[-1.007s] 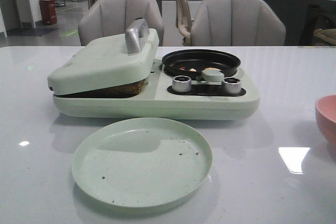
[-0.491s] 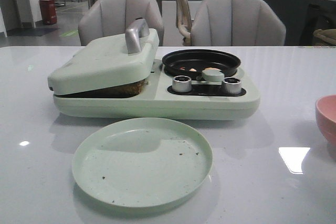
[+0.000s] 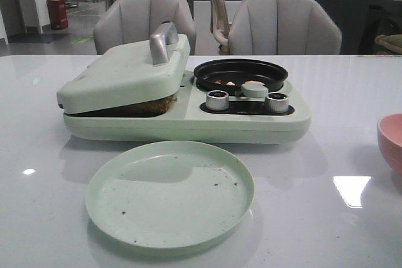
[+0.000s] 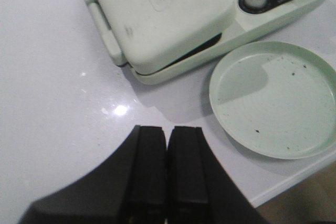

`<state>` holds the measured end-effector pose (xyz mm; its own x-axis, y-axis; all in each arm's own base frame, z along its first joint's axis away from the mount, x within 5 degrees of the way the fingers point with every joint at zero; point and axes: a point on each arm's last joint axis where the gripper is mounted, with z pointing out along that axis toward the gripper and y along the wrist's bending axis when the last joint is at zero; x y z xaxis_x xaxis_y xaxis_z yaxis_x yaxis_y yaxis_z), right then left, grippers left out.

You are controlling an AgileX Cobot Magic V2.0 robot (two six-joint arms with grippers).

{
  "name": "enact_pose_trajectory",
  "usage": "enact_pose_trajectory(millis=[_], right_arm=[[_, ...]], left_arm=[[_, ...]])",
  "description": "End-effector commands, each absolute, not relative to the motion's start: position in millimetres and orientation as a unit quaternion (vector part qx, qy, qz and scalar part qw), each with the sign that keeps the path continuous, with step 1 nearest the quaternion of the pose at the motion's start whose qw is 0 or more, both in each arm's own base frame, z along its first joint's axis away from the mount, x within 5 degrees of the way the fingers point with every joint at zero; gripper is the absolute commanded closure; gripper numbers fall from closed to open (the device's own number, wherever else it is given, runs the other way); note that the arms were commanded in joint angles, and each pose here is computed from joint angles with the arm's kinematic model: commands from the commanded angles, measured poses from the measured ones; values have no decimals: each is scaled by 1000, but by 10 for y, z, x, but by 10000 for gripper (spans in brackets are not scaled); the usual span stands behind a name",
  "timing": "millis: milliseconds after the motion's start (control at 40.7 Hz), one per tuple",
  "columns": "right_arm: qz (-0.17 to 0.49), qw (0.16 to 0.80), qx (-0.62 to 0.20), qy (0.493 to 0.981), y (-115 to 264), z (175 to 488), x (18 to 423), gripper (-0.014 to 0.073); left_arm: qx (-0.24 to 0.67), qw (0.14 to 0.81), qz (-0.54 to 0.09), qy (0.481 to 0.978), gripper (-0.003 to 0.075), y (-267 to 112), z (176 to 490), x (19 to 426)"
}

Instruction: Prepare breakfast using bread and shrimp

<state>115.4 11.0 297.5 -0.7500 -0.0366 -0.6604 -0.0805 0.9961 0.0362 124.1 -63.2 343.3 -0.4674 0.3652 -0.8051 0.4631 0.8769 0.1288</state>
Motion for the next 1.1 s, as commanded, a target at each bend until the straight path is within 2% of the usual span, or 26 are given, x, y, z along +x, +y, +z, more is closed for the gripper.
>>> enact_pose_trajectory(millis=[0, 221, 565, 737, 1080], right_arm=[[29, 393, -33, 919, 109, 3095, 1192, 560], [29, 393, -33, 919, 109, 3095, 1192, 560], [29, 393, -33, 919, 109, 3095, 1192, 560], [29, 393, -33, 919, 109, 3095, 1192, 560], [29, 393, -33, 919, 109, 3095, 1192, 560]], left_arm=[[222, 522, -57, 821, 619, -539, 3648, 1171], [172, 611, -53, 771, 619, -345, 3672, 1020], [108, 703, -67, 700, 619, -207, 2883, 823], [59, 719, -74, 688, 619, -135, 2534, 708], [25, 739, -59, 671, 619, -69, 2141, 584]])
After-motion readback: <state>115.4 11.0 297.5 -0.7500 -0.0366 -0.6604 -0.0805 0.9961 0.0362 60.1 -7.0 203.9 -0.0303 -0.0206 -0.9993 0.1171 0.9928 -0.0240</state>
